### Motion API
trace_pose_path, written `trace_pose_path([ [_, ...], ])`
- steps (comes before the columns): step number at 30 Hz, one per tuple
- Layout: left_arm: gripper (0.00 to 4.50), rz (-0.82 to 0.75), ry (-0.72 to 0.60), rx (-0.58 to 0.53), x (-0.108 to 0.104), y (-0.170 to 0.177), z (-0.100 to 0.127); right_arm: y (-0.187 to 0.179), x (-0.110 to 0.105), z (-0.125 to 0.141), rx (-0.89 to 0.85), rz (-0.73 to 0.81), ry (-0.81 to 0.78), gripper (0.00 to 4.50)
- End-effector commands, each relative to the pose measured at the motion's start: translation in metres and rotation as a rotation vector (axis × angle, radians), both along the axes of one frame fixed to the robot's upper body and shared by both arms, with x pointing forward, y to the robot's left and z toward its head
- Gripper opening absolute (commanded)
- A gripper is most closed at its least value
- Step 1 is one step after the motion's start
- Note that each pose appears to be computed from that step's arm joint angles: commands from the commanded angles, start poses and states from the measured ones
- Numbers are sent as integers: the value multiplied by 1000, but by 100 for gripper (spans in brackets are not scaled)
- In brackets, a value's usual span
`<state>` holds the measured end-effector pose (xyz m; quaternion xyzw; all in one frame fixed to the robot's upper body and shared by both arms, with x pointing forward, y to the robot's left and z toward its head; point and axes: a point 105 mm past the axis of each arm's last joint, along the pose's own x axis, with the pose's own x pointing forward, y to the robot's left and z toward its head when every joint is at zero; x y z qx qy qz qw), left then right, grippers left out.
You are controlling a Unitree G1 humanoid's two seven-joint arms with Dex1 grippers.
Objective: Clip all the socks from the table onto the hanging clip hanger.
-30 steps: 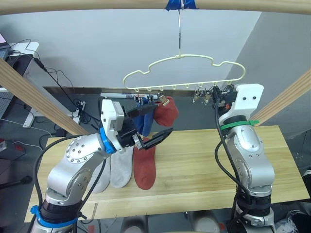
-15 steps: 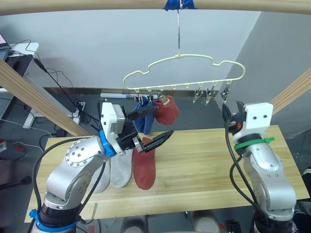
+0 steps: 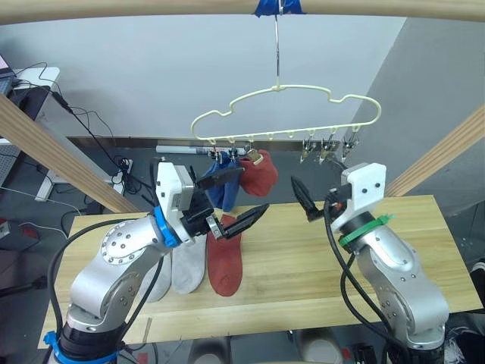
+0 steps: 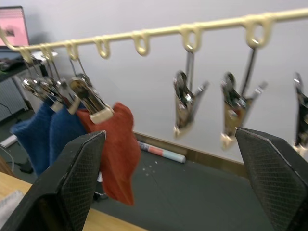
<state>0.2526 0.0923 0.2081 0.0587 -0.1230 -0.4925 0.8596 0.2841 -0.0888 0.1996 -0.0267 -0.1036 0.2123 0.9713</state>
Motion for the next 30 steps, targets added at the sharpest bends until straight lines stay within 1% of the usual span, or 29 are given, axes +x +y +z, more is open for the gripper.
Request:
trace_pose_path([
  [1, 450, 5, -51, -4, -5, 1, 12, 11, -3, 12, 42, 38, -53, 448],
  [8, 450, 2, -48, -2, -7, -1, 13, 17, 8, 16, 74, 26, -67, 448],
  [15, 450, -2, -44, -1, -6, -2, 12, 11, 23, 19, 78, -54, -71, 448],
  [30, 450, -2, -36, -4, -6, -3, 11, 28, 25, 28, 115, -7, -104, 448],
])
